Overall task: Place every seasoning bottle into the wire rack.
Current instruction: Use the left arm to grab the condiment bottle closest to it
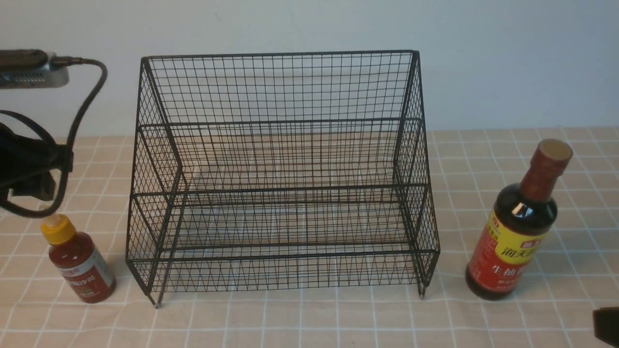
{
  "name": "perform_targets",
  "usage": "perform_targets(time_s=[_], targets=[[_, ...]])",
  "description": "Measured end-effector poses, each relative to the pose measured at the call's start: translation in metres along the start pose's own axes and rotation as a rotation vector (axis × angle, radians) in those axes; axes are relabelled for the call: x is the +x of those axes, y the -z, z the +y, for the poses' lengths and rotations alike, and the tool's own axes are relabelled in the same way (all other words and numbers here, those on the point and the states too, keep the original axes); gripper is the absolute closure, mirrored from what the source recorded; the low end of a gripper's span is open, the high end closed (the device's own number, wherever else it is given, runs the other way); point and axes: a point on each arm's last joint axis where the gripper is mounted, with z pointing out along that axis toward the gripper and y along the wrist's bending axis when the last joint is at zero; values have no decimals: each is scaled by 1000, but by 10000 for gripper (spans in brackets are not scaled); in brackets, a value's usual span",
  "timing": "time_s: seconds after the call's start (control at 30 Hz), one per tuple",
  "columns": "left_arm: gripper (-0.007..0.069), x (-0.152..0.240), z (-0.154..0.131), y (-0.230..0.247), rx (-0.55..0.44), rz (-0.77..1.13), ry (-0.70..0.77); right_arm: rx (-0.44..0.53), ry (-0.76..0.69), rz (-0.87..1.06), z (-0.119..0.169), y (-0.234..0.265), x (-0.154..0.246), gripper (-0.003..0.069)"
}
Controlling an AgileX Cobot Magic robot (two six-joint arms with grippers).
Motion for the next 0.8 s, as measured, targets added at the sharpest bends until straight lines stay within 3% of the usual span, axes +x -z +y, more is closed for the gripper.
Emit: perform_targets(time_s=[0.13,0.3,0.53,0.57,0.6,0.63,0.8], targets=[[4,-3,-3,-27,-2,78,-4,-1,0,4,0,0,0,671],[-21,-5,-5,-54,-5,149,-11,-2,0,7,0,0,1,671],[111,-4,-8,-87,-10,237,-17,-6,0,23,1,0,2,671],[188,-4,-7,-88,-12,241,-19,-7,0,28,1,0,3,671],[210,-4,-7,-88,-14,241,-20,-7,0,29,1,0,3,671],[307,-4,-7,-88,-21,240,-27,-8,0,33,1,0,3,671],[339,-4,0,-75,-81,254,-68,-8,8,40,1,0,4,671]])
